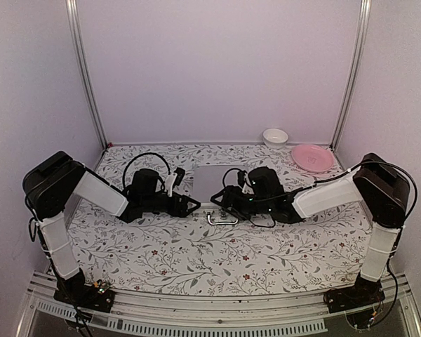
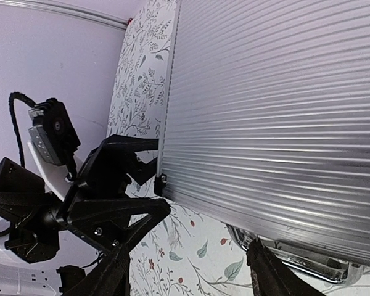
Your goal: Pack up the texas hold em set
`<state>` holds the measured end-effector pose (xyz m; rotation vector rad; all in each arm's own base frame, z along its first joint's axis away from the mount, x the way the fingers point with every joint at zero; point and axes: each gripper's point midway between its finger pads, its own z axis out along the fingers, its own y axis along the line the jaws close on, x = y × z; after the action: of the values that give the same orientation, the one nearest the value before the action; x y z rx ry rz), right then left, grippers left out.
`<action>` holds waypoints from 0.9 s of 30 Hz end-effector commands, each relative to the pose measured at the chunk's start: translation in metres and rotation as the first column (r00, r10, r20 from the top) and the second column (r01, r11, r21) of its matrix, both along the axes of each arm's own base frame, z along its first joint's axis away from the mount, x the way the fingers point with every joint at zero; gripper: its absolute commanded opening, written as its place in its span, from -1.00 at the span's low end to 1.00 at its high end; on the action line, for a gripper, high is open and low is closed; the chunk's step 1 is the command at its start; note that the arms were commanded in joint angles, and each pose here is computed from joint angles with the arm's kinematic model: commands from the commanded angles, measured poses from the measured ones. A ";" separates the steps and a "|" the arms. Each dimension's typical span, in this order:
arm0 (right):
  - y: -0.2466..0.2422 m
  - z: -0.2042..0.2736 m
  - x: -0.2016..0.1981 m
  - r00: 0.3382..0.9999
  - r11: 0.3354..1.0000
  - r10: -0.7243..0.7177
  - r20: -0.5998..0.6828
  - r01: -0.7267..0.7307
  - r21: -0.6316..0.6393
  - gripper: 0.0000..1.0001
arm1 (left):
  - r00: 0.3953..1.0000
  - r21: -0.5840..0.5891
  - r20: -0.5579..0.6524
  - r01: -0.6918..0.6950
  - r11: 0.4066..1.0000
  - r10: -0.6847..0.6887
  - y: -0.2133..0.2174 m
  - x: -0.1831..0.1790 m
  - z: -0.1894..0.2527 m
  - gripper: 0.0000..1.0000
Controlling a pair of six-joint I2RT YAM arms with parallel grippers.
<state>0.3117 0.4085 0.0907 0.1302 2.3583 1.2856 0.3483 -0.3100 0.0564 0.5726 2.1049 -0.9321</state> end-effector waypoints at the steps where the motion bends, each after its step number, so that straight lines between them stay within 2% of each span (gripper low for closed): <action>1: -0.007 0.031 -0.002 0.996 1.000 -0.003 0.084 0.002 0.017 0.29 | 1.000 -0.005 0.014 0.002 1.000 -0.002 0.002 0.000 0.000 0.48; 5: -0.016 0.028 -0.012 0.995 0.999 0.004 0.097 0.000 -0.042 0.14 | 1.000 -0.013 0.028 -0.006 1.000 0.006 0.004 -0.001 0.006 0.47; 13: -0.021 -0.010 -0.033 0.998 0.955 0.029 0.049 -0.013 -0.296 -0.39 | 0.998 -0.030 0.059 -0.020 0.999 0.022 0.008 -0.002 0.019 0.48; 15: -0.017 -0.016 -0.033 0.998 0.938 0.035 0.047 -0.016 -0.346 -0.46 | 0.998 -0.030 0.059 -0.017 0.999 0.019 0.008 -0.003 0.020 0.48; 19: -0.010 -0.024 -0.029 0.998 0.928 0.040 0.054 -0.017 -0.372 -0.60 | 0.999 -0.032 0.046 -0.012 0.999 0.013 0.007 -0.003 0.017 0.47; 24: -0.008 -0.034 -0.023 0.999 0.920 0.014 0.044 0.004 -0.391 -0.88 | 0.999 -0.034 0.041 -0.010 0.999 0.011 0.006 -0.004 0.016 0.48; 27: -0.009 -0.039 -0.021 0.999 0.916 -0.004 0.038 0.019 -0.401 -0.91 | 0.999 -0.034 0.040 -0.008 0.999 0.010 0.006 -0.005 0.017 0.48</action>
<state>0.2850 0.4029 0.0608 -0.0352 2.5183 0.8367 0.3422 -0.3039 0.0640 0.5623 2.0797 -0.9287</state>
